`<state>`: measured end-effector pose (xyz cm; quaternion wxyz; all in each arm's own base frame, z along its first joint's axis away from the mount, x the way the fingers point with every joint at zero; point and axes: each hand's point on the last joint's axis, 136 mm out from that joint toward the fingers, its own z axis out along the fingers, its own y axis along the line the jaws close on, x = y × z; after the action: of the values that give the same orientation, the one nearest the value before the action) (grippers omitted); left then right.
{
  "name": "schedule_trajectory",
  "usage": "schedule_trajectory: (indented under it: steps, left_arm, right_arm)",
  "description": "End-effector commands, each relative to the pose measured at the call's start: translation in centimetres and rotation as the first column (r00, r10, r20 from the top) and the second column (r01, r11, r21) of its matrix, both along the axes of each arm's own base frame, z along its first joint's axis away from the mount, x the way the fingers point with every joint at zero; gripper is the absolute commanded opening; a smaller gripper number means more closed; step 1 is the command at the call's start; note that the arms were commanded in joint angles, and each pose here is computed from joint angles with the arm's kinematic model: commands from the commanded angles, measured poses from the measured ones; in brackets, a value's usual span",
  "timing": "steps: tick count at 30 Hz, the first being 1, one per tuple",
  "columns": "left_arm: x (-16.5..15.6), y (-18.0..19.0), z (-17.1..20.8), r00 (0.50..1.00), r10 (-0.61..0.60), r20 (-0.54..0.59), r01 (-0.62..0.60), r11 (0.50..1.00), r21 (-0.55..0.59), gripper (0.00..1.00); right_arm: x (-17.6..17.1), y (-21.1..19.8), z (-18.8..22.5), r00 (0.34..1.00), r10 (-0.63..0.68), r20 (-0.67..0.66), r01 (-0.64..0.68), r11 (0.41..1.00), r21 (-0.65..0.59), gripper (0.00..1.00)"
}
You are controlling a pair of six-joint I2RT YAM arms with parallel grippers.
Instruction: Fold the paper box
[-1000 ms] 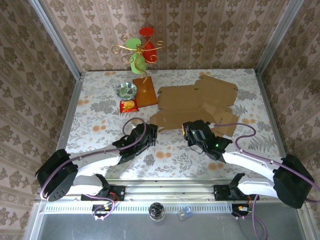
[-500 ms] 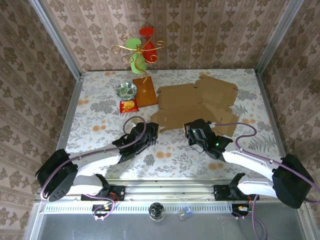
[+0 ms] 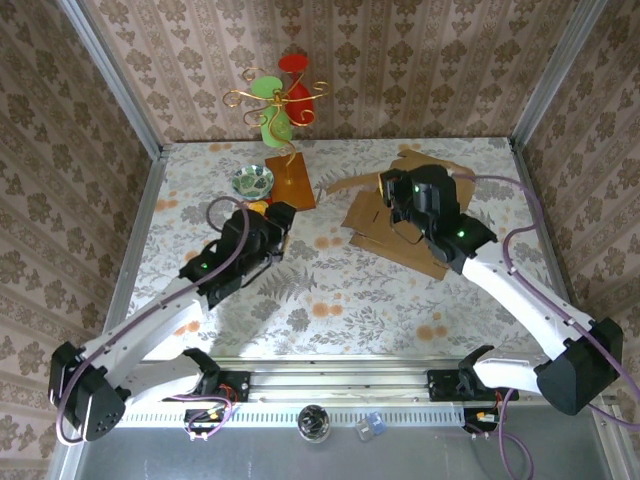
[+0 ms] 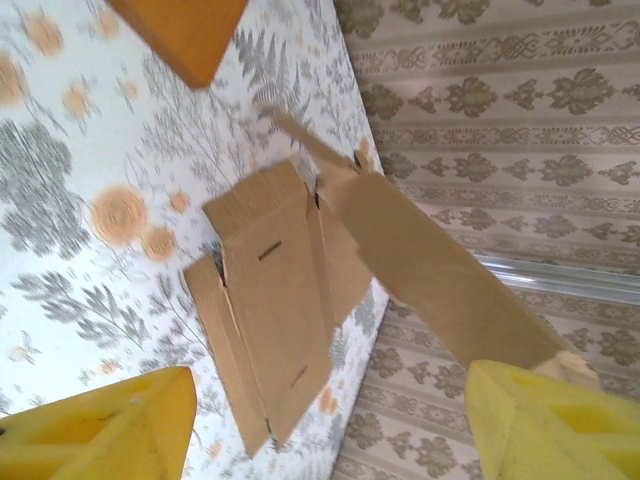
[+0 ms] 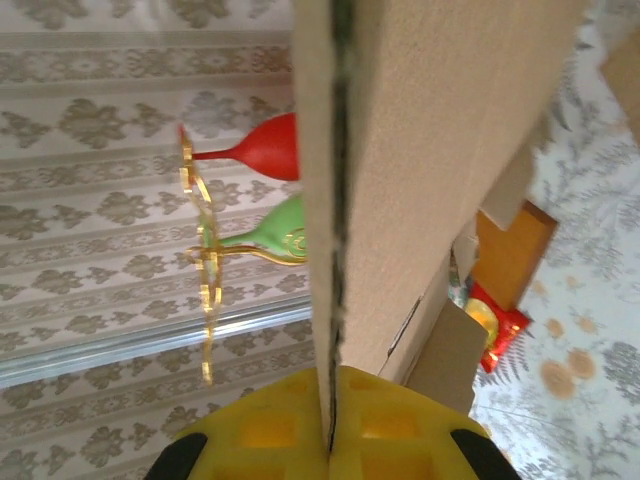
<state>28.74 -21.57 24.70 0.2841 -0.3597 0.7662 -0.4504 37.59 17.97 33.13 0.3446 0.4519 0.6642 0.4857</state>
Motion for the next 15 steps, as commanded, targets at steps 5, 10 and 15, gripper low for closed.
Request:
schedule_trajectory:
  steps: [5, 10, 15]
  left_arm:
    - [0.3, 4.8, 3.3, 0.992, -0.085, 0.093, 0.053, 0.951, 0.304, 0.67]
    - [0.8, 6.7, 4.7, 0.987, -0.113, 0.112, 0.064, 0.926, 0.371, 0.64]
    - [1.7, 8.1, 4.7, 0.988, -0.130, 0.087, 0.085, 0.914, 0.397, 0.63]
  right_arm:
    - [-2.2, -0.5, 4.8, 0.998, -0.008, -0.057, 0.007, 1.000, -0.026, 0.00]
    - [-6.0, -0.1, 7.3, 0.989, -0.014, -0.149, 0.015, 1.000, 0.007, 0.00]
    - [-7.1, 1.5, 7.2, 0.956, 0.011, -0.292, -0.009, 1.000, 0.007, 0.00]
